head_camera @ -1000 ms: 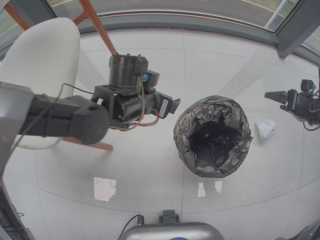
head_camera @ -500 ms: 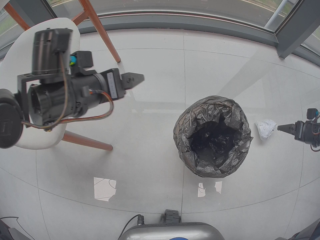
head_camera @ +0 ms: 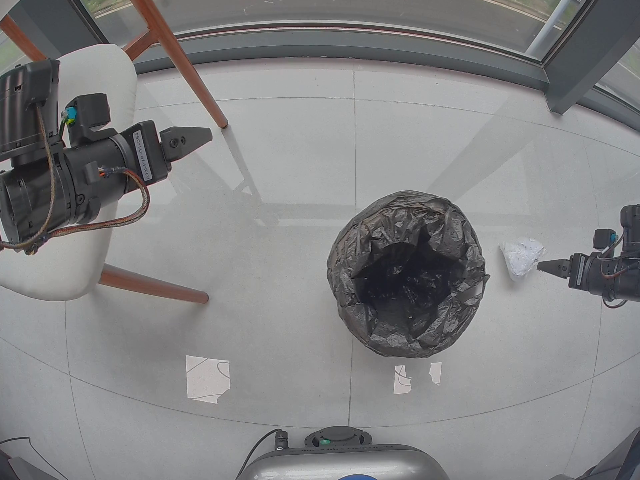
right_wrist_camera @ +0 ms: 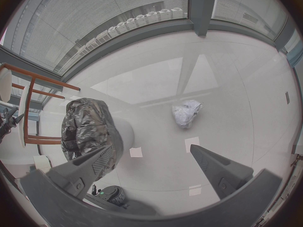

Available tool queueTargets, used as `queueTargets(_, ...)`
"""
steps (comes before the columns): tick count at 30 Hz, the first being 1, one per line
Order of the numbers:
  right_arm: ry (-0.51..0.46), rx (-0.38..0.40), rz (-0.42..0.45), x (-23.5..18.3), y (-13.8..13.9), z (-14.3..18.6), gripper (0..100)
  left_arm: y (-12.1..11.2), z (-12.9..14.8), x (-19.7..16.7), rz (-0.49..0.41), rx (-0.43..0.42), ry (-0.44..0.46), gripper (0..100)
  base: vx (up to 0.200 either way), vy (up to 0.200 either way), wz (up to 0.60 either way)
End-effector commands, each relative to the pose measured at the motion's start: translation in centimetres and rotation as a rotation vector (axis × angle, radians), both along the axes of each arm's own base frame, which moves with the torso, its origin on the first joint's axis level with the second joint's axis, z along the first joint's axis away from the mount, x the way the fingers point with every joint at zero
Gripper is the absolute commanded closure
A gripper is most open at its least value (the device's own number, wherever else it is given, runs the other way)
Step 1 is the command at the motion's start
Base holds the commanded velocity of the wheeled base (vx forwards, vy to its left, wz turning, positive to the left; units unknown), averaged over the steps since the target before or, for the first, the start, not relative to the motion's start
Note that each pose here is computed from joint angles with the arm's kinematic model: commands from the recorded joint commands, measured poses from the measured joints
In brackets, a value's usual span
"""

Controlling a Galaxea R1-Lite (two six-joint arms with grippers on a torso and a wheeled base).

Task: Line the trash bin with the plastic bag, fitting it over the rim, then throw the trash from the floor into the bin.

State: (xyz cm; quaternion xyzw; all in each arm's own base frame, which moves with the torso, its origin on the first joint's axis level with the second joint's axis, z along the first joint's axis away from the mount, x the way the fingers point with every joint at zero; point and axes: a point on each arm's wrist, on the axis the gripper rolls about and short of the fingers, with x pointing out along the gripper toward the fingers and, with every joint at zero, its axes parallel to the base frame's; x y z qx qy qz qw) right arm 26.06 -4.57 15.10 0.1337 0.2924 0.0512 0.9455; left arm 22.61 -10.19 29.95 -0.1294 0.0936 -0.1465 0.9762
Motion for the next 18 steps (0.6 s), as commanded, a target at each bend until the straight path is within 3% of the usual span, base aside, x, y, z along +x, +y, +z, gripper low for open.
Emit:
queueTargets(1,0.085,0.020,0.024,1.6,0.3,-2.6,0,0.1,0.2,-0.4,-0.017,-0.006,-0.008,0,0.000,-0.200,0.00)
queueTargets(10,0.157,0.032,0.043,3.3,0.5,-5.0,0,-0.6,0.1,-0.8,-0.083,-0.008,-0.003,0,0.000,-0.200,0.00)
queueTargets(14,0.196,0.036,0.046,4.3,0.5,-6.4,0,-1.3,0.1,-1.9,-0.122,-0.012,-0.007,0,0.000,0.000,0.00)
queueTargets(18,0.165,0.035,0.049,6.3,0.4,-7.5,0,-1.3,0.3,-1.9,-0.121,-0.013,-0.013,0,0.000,0.000,0.00)
